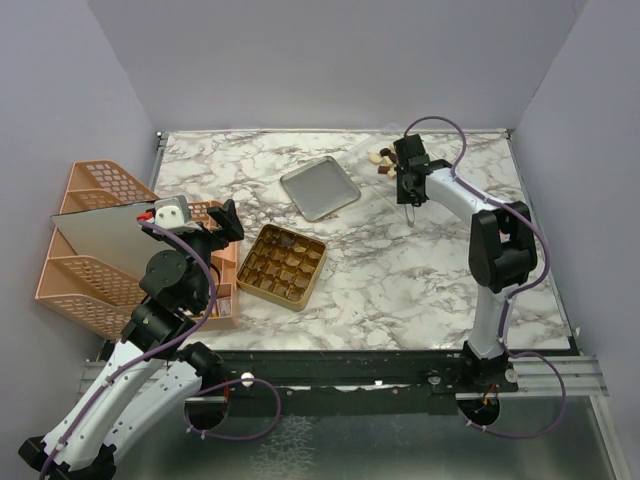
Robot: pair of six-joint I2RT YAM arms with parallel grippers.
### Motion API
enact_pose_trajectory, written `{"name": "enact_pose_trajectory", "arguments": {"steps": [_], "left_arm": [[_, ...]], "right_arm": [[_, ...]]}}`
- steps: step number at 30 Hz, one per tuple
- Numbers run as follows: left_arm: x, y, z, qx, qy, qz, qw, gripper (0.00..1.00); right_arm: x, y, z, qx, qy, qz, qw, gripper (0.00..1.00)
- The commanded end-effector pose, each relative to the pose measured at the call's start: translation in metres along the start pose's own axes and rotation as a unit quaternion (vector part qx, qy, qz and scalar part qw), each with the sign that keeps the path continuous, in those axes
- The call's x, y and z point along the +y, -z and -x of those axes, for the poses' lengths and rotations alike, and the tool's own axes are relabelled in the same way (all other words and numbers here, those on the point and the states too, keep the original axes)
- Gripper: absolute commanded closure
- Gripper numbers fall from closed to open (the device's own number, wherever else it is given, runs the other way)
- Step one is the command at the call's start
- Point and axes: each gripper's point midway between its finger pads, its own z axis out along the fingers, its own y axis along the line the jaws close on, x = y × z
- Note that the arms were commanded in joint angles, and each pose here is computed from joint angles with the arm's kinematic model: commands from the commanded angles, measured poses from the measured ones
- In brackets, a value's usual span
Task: Pack the chocolate
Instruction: Pick up the fake chocolate from the plate.
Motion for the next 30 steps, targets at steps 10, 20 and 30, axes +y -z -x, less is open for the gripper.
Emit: {"name": "enact_pose_trajectory", "arguments": {"steps": [10, 20, 30], "left_arm": [[0.0, -0.001, -0.001, -0.004, -0.001, 0.0, 1.0, 0.01], [0.0, -0.001, 0.0, -0.004, -0.001, 0.0, 1.0, 0.01], [0.001, -0.001, 0.0, -0.003, -0.004, 0.004, 1.0, 0.01]], "right_arm": [[0.008, 0.05, 0.021, -0.038, -0.026, 0.064, 0.997, 0.75], [0.05, 0.102, 0.014, -0.058, -0.021, 0.184, 0.981, 0.75], [0.137, 0.167, -0.021, -0.055, 0.038, 0.297, 0.953, 0.75]]}}
